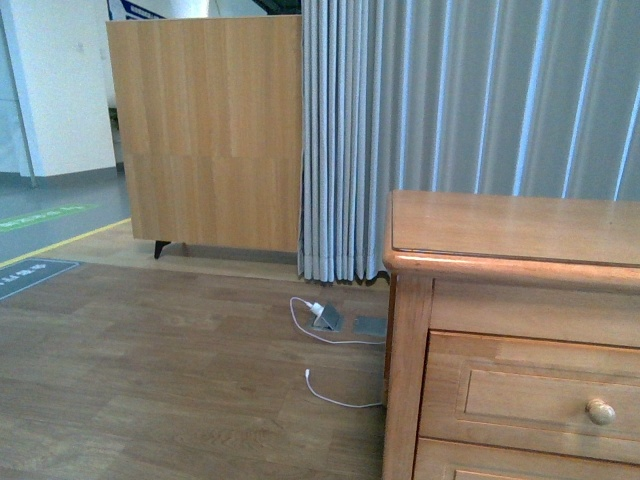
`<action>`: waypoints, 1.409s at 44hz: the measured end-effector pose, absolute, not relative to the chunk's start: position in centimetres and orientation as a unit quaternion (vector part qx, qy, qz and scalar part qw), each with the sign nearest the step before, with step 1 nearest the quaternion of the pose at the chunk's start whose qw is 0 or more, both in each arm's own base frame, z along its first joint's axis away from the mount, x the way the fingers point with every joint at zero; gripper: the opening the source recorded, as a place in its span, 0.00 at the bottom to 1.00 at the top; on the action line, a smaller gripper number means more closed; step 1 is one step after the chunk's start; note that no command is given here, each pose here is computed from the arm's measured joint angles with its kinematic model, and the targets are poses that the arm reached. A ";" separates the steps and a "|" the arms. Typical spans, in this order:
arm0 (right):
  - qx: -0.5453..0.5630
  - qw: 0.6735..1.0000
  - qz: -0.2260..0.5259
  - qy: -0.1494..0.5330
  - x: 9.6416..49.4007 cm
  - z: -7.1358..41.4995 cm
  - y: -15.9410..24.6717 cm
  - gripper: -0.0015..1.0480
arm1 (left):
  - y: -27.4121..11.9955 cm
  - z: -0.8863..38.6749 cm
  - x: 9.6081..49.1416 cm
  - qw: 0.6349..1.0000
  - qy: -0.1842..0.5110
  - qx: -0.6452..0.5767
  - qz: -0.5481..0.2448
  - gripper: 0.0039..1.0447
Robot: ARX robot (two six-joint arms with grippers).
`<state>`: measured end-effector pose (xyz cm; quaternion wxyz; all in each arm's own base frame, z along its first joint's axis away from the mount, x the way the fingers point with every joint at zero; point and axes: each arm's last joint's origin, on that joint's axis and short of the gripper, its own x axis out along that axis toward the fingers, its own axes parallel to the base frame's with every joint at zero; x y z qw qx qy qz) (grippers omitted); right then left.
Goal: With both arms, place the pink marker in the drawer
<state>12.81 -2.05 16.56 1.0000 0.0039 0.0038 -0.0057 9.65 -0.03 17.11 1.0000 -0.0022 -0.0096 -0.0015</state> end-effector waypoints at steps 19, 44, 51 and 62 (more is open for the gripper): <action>0.001 1.000 0.000 -0.004 11.5 16.8 0.0 0.02 | 0.0 17.1 9.6 1.000 -0.010 -0.002 -0.001 0.94; 0.001 1.000 -0.001 -0.003 9.8 16.6 0.0 0.02 | 0.0 17.1 9.6 1.000 -0.010 -0.002 -0.001 0.94; 0.001 1.000 -0.001 -0.002 9.8 16.5 0.0 0.02 | 0.0 17.1 9.7 1.000 -0.010 -0.002 -0.002 0.94; 0.000 1.000 -0.001 -0.001 9.8 16.5 0.0 0.04 | 0.0 17.1 9.7 1.000 -0.010 -0.002 -0.001 0.94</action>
